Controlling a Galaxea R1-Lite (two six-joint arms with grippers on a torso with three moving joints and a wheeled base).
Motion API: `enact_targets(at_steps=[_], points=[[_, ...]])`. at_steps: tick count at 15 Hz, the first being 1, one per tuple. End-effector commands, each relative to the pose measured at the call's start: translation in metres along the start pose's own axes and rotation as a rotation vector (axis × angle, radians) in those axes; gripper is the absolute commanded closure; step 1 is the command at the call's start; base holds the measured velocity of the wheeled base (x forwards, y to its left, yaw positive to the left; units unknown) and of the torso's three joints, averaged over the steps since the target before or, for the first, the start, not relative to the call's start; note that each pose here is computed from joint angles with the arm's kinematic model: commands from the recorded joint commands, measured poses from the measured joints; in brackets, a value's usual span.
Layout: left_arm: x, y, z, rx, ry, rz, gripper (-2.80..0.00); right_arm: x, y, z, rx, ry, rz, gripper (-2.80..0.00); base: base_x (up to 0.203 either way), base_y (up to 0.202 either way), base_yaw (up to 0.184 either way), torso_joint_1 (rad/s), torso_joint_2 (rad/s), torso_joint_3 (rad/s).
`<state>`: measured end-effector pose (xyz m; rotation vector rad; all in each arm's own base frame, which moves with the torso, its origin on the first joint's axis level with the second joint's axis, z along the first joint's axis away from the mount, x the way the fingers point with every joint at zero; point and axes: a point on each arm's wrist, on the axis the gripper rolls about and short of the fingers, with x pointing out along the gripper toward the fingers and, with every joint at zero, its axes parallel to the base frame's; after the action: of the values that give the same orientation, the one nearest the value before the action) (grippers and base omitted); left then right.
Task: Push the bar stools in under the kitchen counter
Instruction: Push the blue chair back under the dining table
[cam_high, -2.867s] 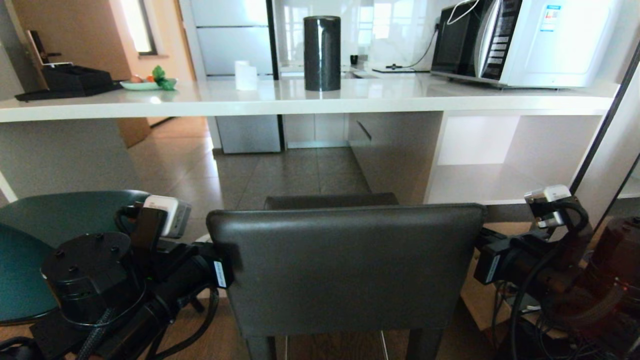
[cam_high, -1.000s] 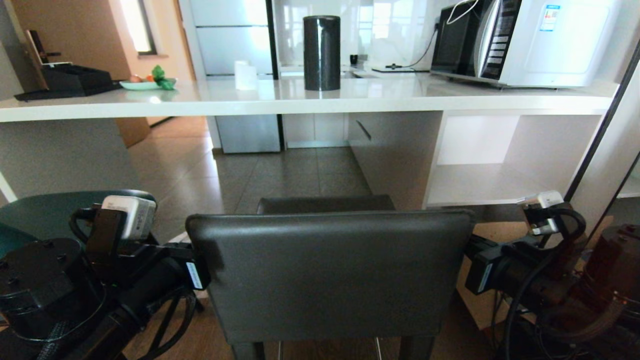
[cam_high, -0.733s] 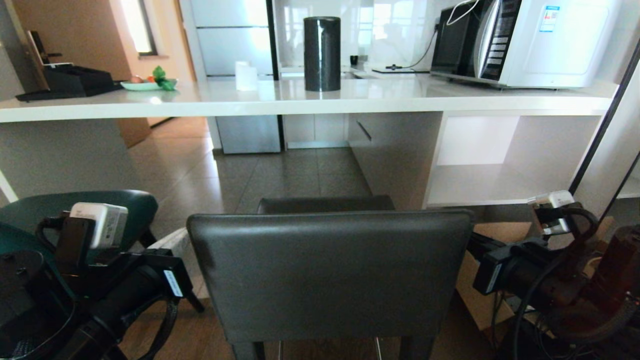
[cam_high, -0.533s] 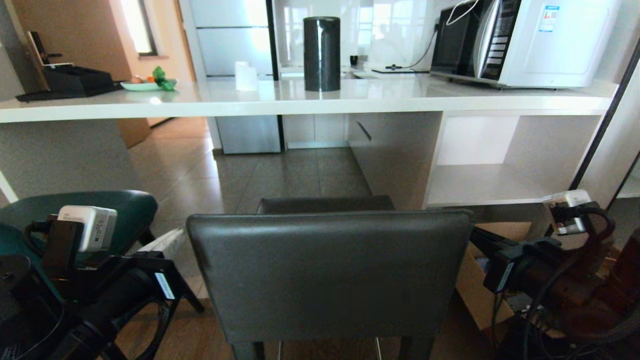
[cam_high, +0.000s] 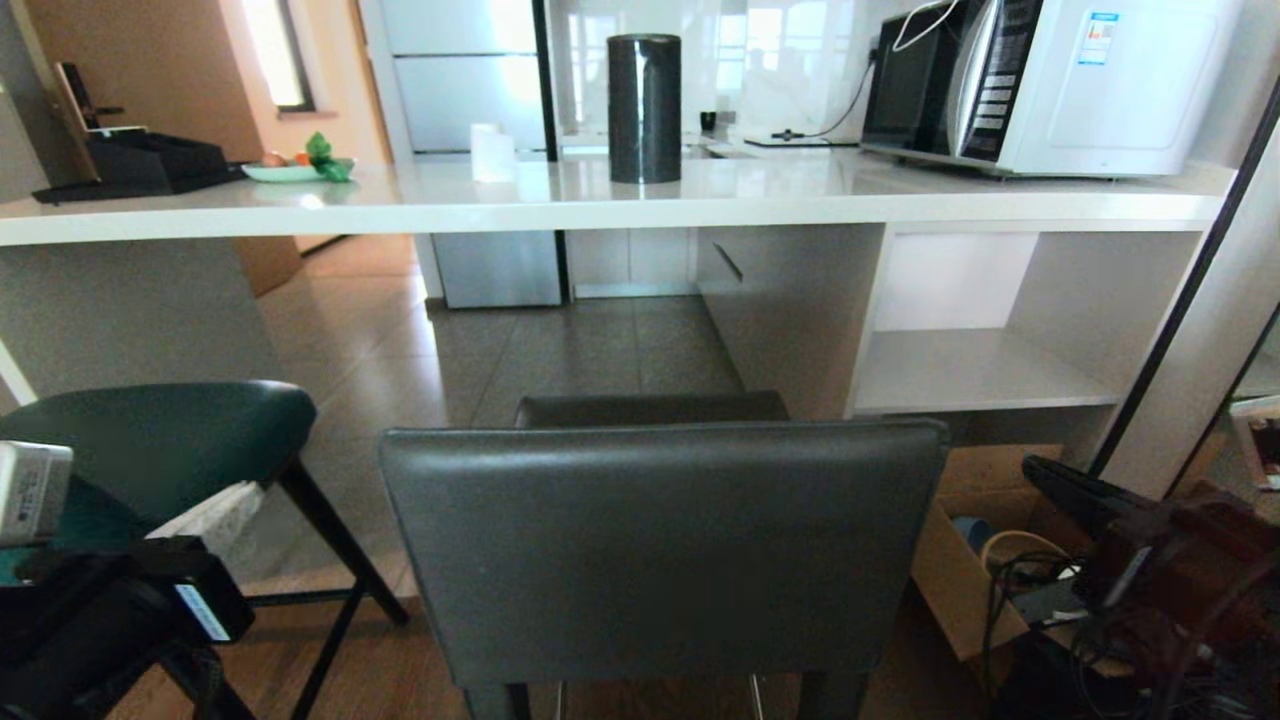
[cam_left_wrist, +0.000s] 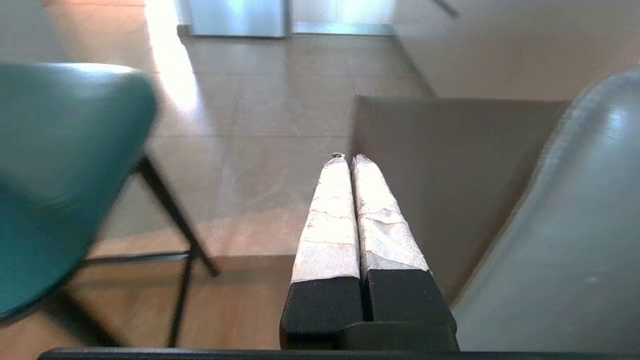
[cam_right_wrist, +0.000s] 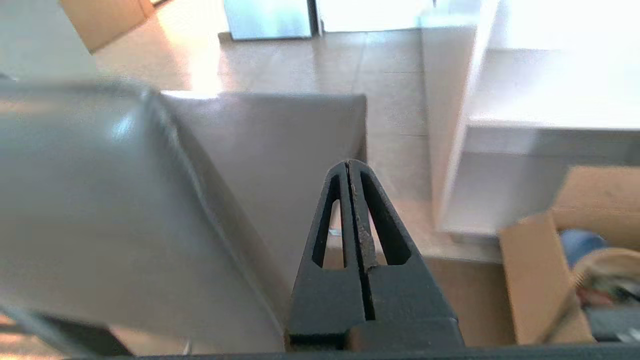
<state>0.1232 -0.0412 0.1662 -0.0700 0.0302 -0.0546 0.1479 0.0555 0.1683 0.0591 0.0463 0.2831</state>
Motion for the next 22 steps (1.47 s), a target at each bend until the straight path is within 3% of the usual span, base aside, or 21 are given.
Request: enact_targets(at_steps=[1,3,6,11,13,16,18,22], points=[[-0.022,0.014,0.018,-0.024,-0.076,0.064,0.0,-0.04,-0.003,0.014,0.004,-0.048,-0.005,0.0,0.0,0.0,0.0,0.0,0.0,0.0],[-0.032,0.019,0.025,-0.016,-0.119,0.097,0.0,-0.065,-0.007,0.017,0.001,-0.036,-0.063,0.0,0.0,0.0,0.0,0.0,0.0,0.0],[-0.054,0.029,0.032,0.035,-0.175,0.172,0.0,-0.096,-0.018,0.021,-0.011,-0.053,-0.24,0.0,0.0,0.0,0.0,0.0,0.0,0.0],[-0.078,0.037,0.039,0.087,-0.253,0.271,0.0,-0.139,-0.017,0.026,-0.073,-0.137,-0.311,0.0,0.0,0.0,0.0,0.0,0.0,0.0],[-0.096,0.037,0.043,0.098,-0.266,0.247,0.0,-0.154,-0.015,0.028,-0.093,-0.151,-0.323,0.0,0.0,0.0,0.0,0.0,0.0,0.0],[-0.124,0.035,0.049,0.121,-0.226,0.167,0.0,-0.172,-0.012,0.028,-0.108,-0.161,-0.352,0.0,0.0,0.0,0.0,0.0,0.0,0.0],[-0.14,0.034,0.048,0.126,-0.255,0.131,0.0,-0.184,-0.01,0.021,-0.155,-0.168,-0.385,0.0,0.0,0.0,0.0,0.0,0.0,0.0],[-0.18,0.031,0.01,0.149,-0.275,0.048,0.0,-0.212,0.003,-0.002,-0.218,-0.214,-0.334,0.0,0.0,0.0,0.0,0.0,0.0,0.0]])
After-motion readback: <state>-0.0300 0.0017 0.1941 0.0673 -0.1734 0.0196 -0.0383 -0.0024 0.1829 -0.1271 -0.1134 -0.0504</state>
